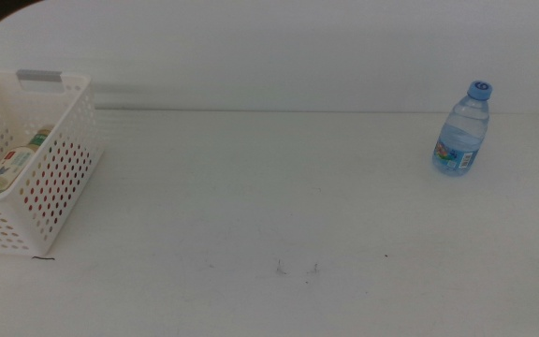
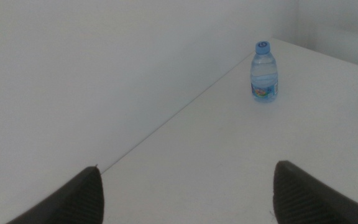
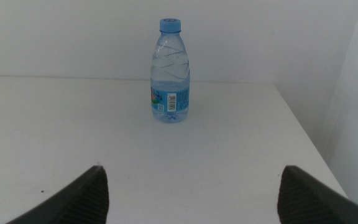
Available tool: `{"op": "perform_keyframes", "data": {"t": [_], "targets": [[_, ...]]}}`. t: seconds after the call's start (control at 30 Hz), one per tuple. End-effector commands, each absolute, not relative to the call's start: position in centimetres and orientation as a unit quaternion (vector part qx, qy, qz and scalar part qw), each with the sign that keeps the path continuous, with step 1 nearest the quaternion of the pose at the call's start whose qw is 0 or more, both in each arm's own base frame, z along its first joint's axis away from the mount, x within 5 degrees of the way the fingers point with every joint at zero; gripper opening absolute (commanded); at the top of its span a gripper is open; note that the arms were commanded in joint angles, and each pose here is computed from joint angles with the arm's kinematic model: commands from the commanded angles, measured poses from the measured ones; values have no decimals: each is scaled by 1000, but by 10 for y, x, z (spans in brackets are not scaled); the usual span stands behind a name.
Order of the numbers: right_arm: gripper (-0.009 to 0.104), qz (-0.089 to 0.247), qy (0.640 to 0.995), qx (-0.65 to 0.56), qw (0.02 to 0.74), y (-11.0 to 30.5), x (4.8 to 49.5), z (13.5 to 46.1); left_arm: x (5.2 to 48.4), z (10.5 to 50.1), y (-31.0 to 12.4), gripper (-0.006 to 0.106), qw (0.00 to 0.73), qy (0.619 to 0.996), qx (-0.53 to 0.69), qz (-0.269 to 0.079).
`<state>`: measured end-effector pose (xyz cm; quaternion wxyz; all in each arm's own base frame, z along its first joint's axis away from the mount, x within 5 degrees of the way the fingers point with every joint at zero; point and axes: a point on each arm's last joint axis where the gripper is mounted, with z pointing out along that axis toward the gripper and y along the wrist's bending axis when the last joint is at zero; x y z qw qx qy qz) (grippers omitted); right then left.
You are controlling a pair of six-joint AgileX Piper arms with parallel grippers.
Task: Use arms to grab the bottles and put them into the dustbin to the left of the table.
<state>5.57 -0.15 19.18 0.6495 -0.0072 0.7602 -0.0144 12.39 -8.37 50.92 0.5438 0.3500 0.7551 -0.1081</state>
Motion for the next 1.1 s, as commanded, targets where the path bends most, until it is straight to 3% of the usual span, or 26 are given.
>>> {"op": "perform_keyframes", "data": {"t": [0.0, 0.1, 0.23, 0.47, 0.57, 1.07], "targets": [[92, -21, 756, -9, 654, -2, 56, 192, 123, 510, -84, 94, 549, 752, 347, -111], [92, -43, 715, -33, 697, -1, 56, 203, 123, 510, -84, 94, 549, 752, 347, -111], [92, -17, 671, -21, 741, 1, 59, 215, 123, 510, -83, 94, 549, 752, 347, -110], [92, 5, 706, -36, 707, 5, 99, 212, 124, 510, -82, 94, 551, 752, 347, -99], [92, -2, 726, -58, 685, 7, 117, 203, 124, 510, -82, 94, 551, 752, 347, -98], [92, 36, 759, -49, 649, 11, 217, 164, 124, 510, -82, 94, 551, 752, 347, -97]]}}
